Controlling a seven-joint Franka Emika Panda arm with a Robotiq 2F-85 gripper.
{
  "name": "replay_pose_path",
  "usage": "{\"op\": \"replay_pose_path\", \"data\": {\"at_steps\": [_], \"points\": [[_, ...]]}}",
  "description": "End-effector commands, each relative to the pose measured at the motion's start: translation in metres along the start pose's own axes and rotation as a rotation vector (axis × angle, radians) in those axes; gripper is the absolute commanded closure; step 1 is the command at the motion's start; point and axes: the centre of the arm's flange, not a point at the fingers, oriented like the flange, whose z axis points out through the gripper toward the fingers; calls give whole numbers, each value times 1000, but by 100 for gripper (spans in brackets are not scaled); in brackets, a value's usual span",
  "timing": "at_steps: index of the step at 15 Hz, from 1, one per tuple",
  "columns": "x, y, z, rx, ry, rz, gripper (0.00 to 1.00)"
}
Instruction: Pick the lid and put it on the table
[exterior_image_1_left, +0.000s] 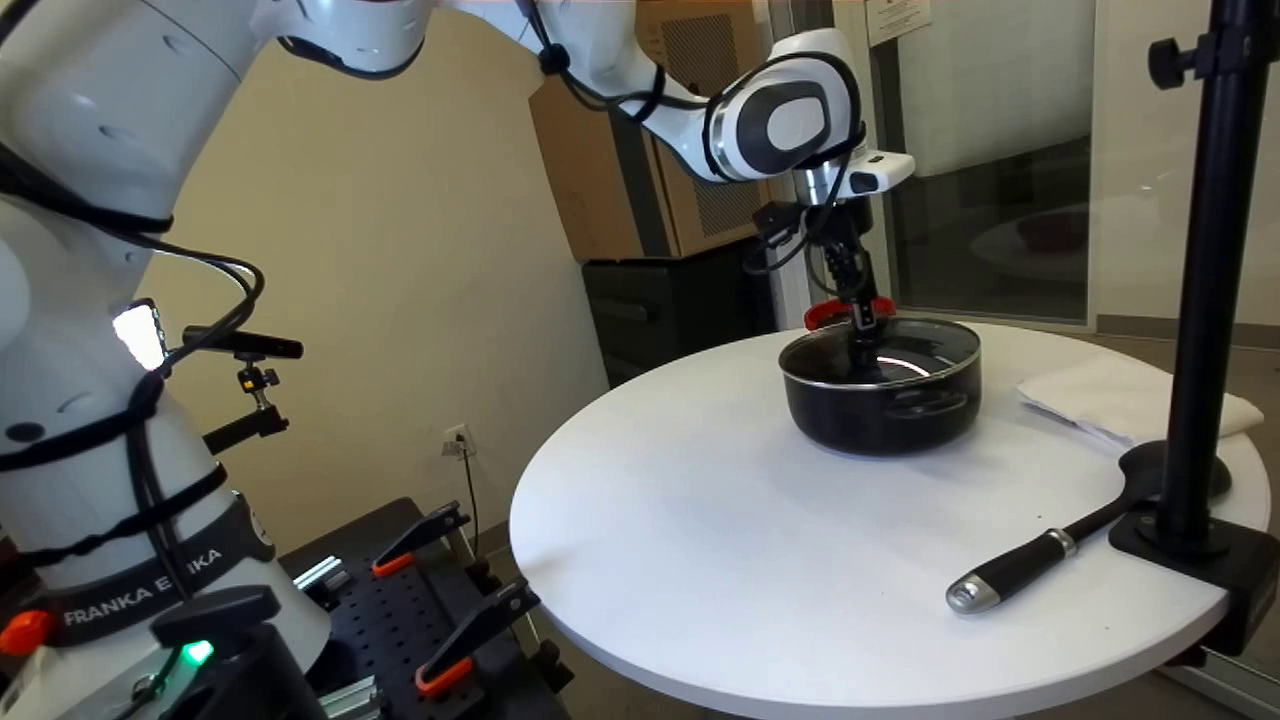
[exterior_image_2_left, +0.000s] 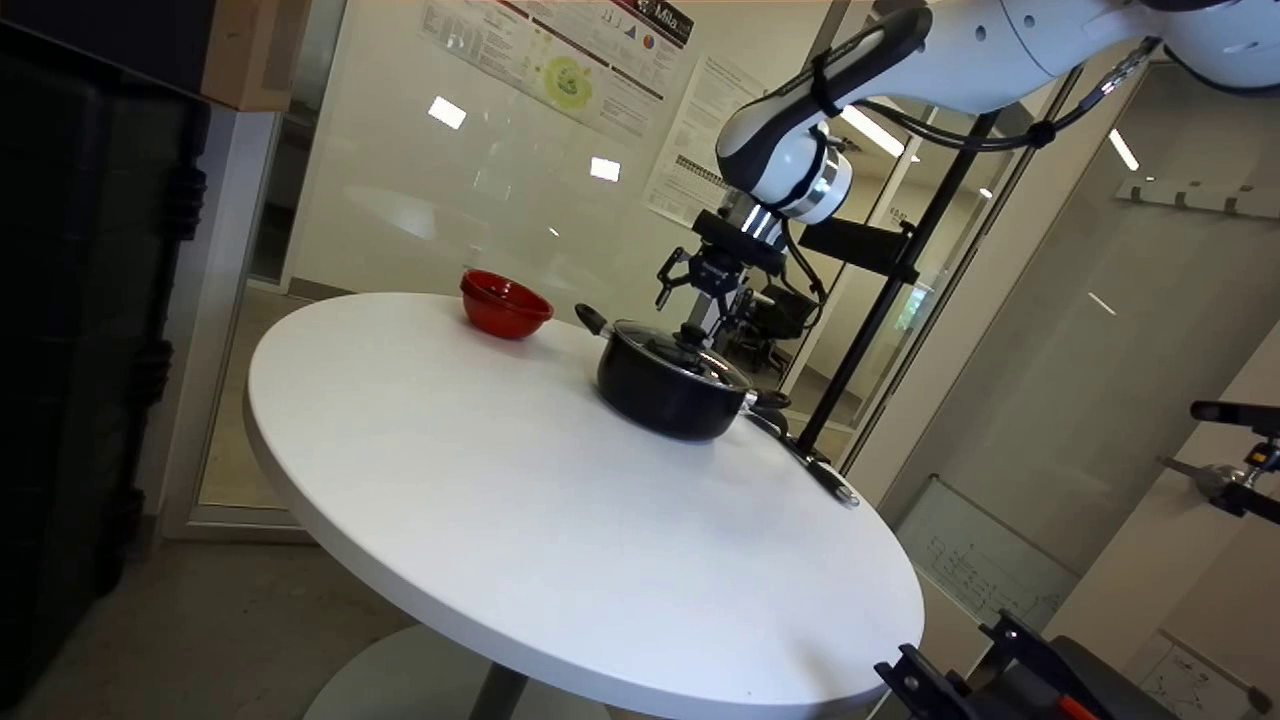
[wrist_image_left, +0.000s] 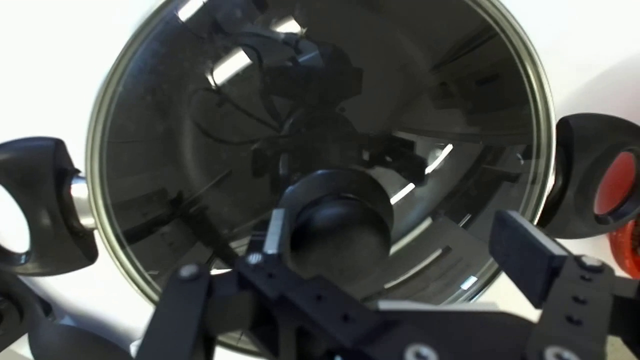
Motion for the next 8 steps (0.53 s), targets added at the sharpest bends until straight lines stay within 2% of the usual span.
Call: {"op": "replay_pose_path", "data": {"at_steps": [1,6,7,8], "points": [[-21,-38,-29,39,-45,-102,0],[-68,-88,-53,71,-96,-302,0],[-58,-81,-41,68,-69,-233,0],[-65,-89,-45,74,-77,-259,0]]}}
